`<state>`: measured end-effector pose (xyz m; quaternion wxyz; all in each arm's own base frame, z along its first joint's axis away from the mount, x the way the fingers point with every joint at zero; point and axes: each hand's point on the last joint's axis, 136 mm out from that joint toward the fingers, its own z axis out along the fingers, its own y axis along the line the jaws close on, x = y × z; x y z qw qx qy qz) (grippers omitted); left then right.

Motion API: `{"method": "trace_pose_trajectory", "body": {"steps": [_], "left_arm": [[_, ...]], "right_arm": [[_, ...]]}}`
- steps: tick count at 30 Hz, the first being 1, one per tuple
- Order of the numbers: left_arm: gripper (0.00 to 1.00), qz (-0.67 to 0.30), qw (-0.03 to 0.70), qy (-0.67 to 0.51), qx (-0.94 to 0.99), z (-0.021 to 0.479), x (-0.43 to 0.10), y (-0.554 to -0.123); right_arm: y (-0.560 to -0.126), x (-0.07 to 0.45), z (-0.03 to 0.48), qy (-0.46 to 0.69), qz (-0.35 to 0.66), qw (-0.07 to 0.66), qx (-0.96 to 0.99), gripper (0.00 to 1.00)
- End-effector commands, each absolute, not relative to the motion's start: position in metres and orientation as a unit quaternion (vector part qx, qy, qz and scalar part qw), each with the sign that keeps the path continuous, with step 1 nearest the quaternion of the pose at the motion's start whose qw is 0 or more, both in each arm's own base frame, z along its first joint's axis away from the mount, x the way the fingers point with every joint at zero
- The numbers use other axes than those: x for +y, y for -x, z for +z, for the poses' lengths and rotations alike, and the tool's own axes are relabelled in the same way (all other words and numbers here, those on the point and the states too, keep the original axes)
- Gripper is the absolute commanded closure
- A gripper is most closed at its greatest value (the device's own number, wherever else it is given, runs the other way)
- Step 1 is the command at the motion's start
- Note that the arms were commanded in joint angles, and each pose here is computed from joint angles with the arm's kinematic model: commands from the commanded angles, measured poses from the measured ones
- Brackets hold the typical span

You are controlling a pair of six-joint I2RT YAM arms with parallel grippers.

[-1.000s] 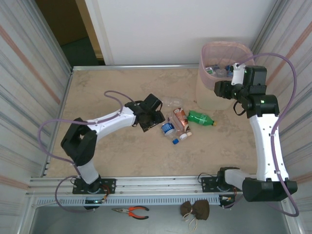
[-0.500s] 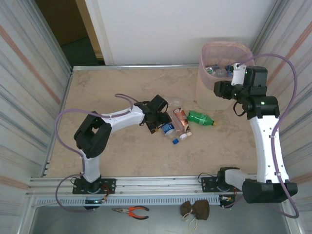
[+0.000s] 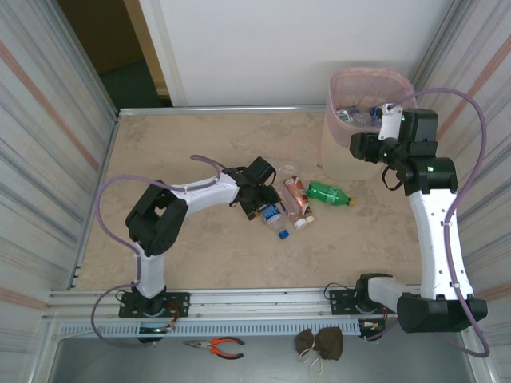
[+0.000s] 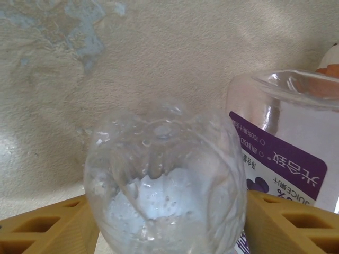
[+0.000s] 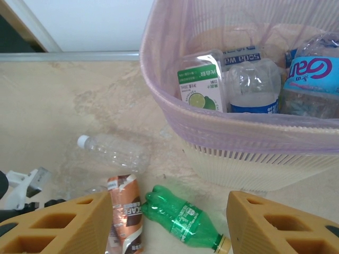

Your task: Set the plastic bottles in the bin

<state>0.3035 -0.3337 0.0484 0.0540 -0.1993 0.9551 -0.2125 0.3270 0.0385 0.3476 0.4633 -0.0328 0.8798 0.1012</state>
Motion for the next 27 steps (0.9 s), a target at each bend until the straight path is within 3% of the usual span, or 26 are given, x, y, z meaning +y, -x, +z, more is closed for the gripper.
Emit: {"method": "trace_pose_trajectory", "body": {"steps": [1, 6, 18, 27], "left_arm": [[0.3, -0.196, 0.046, 0.215, 0.956, 0.039, -0.322, -0.302], [0.29, -0.189, 0.043, 0.228, 0.954, 0.034, -0.309, -0.304], [0.38, -0.196, 0.05, 0.23, 0.952, 0.036, -0.301, -0.311], [0.4, -0.247, 0.136, 0.168, 0.945, 0.095, -0.302, -0.327]], "right_arm": [[-0.322, 0.044, 0.352, 0.033, 0.116, 0.47, 0.874, 0.43], [-0.322, 0.046, 0.353, 0.034, 0.118, 0.471, 0.874, 0.43], [-0.318, 0.049, 0.357, 0.04, 0.114, 0.473, 0.873, 0.43], [-0.306, 0.07, 0.365, 0.056, 0.166, 0.48, 0.86, 0.43]]}}
